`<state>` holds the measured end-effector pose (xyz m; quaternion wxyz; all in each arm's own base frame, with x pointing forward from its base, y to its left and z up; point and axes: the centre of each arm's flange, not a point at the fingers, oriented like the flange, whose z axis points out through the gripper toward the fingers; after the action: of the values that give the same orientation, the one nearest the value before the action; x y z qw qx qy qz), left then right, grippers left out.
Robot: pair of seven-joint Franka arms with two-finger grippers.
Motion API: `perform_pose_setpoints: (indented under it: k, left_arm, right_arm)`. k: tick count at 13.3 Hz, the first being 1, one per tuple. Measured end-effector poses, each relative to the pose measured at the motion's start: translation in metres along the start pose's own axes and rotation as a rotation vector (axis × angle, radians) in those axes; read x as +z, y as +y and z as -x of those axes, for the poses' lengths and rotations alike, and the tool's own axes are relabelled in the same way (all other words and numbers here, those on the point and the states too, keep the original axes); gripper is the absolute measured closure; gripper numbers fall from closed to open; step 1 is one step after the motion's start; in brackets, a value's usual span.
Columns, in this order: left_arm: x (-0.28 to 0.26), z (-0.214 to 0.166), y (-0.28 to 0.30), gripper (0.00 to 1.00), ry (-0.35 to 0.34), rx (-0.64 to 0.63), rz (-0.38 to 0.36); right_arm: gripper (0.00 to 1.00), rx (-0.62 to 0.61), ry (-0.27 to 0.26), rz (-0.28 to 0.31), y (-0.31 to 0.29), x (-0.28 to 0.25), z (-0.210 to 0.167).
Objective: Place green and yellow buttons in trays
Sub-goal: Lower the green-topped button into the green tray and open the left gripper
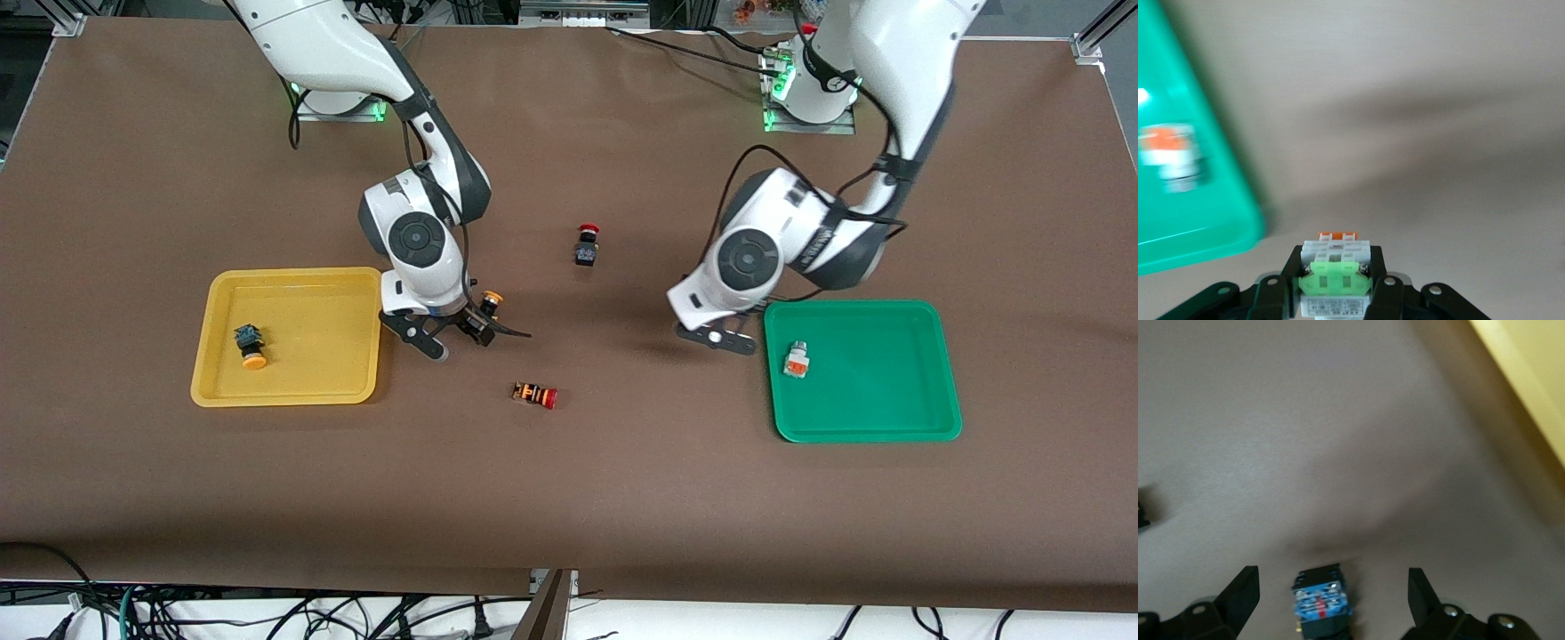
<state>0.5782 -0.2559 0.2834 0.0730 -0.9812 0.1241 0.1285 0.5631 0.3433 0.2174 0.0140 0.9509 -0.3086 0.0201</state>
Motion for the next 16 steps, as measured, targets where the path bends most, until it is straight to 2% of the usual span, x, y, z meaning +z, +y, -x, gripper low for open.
perform_pose_setpoints:
  k: [2, 3, 5, 8, 9, 10, 11, 12, 14, 15, 16]
  left_arm:
    - [0.004, -0.009, -0.059, 0.59, -0.006, 0.031, -0.093]
    - [0.016, -0.013, -0.094, 0.59, -0.020, 0.051, -0.117]
    - [0.051, -0.024, -0.151, 0.59, -0.030, 0.075, -0.105]
    - [0.103, -0.037, -0.185, 0.59, -0.027, 0.063, -0.070]
    - [0.113, -0.039, -0.188, 0.59, -0.028, 0.060, -0.060]
    - [0.117, -0.041, -0.191, 0.59, -0.026, 0.055, -0.054]
    - [0.117, -0.041, -0.194, 0.54, -0.022, 0.050, -0.052]
    - [0.114, -0.042, -0.197, 0.44, -0.015, 0.044, -0.052]
    - [0.103, -0.045, -0.204, 0.25, 0.004, 0.031, -0.053]
    - [0.092, -0.046, -0.207, 0.15, 0.017, 0.024, -0.054]
    - [0.072, -0.046, -0.208, 0.04, 0.031, 0.007, -0.045]
  right_arm:
    - [0.01, 0.008, -0.003, -0.013, -0.006, -0.001, 0.000]
    - [0.01, 0.007, -0.004, -0.023, -0.009, -0.001, 0.002]
    - [0.01, -0.011, -0.004, -0.033, -0.015, 0.005, 0.013]
    - [0.02, -0.055, -0.003, -0.035, -0.025, 0.029, 0.045]
    - [0.04, -0.061, -0.004, -0.029, -0.025, 0.035, 0.049]
    - [0.13, -0.062, -0.005, -0.026, -0.024, 0.037, 0.049]
    - [0.13, -0.068, -0.004, -0.026, -0.024, 0.037, 0.048]
    - [0.21, -0.079, -0.003, -0.025, -0.024, 0.037, 0.048]
    - [0.45, -0.090, -0.002, -0.024, -0.023, 0.037, 0.045]
    - [0.52, -0.094, -0.001, -0.025, -0.023, 0.037, 0.044]
    - [0.52, -0.104, 0.000, -0.025, -0.023, 0.036, 0.043]
